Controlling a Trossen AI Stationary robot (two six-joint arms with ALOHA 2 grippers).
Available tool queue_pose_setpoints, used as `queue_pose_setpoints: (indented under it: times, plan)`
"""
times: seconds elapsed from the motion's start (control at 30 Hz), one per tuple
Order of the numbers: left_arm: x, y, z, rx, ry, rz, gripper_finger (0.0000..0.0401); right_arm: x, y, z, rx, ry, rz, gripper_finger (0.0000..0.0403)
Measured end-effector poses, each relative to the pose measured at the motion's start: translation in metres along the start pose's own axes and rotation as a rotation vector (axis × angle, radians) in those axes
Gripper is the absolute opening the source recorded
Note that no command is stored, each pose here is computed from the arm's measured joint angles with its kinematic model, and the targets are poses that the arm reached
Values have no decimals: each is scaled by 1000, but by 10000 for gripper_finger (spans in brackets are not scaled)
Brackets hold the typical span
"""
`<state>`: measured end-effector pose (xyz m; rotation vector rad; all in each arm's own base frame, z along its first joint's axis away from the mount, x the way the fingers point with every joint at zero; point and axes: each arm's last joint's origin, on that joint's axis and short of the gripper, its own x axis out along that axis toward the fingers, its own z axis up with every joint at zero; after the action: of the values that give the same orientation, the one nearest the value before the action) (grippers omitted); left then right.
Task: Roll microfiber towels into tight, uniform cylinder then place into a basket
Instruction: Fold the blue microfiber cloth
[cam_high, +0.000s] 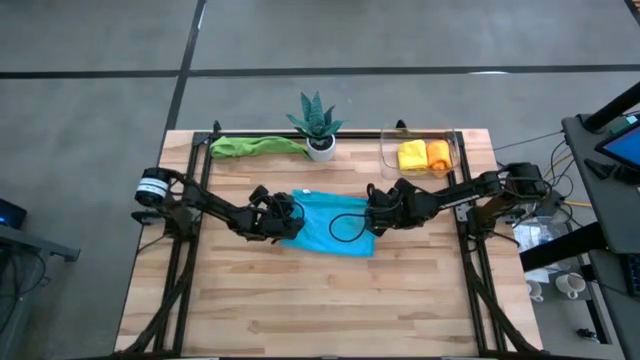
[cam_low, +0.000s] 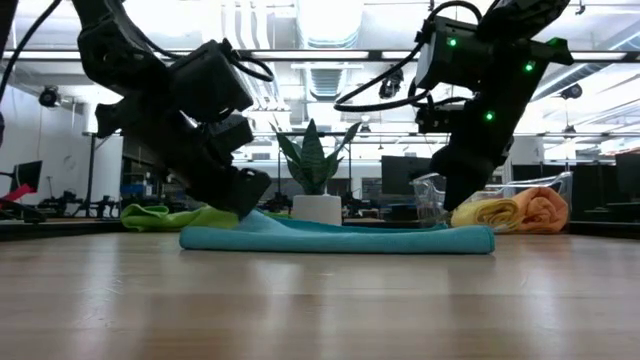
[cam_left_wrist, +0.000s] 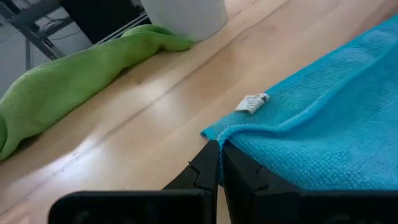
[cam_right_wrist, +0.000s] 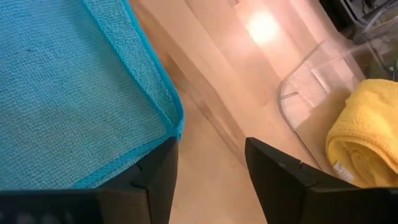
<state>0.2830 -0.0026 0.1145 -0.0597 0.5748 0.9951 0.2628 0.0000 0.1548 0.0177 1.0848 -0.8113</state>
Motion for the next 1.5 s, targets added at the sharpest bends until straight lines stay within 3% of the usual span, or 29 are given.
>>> queue_pose_setpoints:
  times: [0.3,0.6,0.83,1.03,1.5]
  plan:
    - [13,7,8,-28,-5,27,11,0,0,0,5,-1,1,183]
    - [22,11,17,28,11,0,114,0,0,0,10,-2,2,184]
    - [16,14,48,123,-54,1,173,0,0,0,10,-2,2,184]
    - [5,25,67,131,-102,3,181,0,0,0,9,0,1,182]
    - [28,26,46,110,49,-59,181,0,0,0,30,-3,3,185]
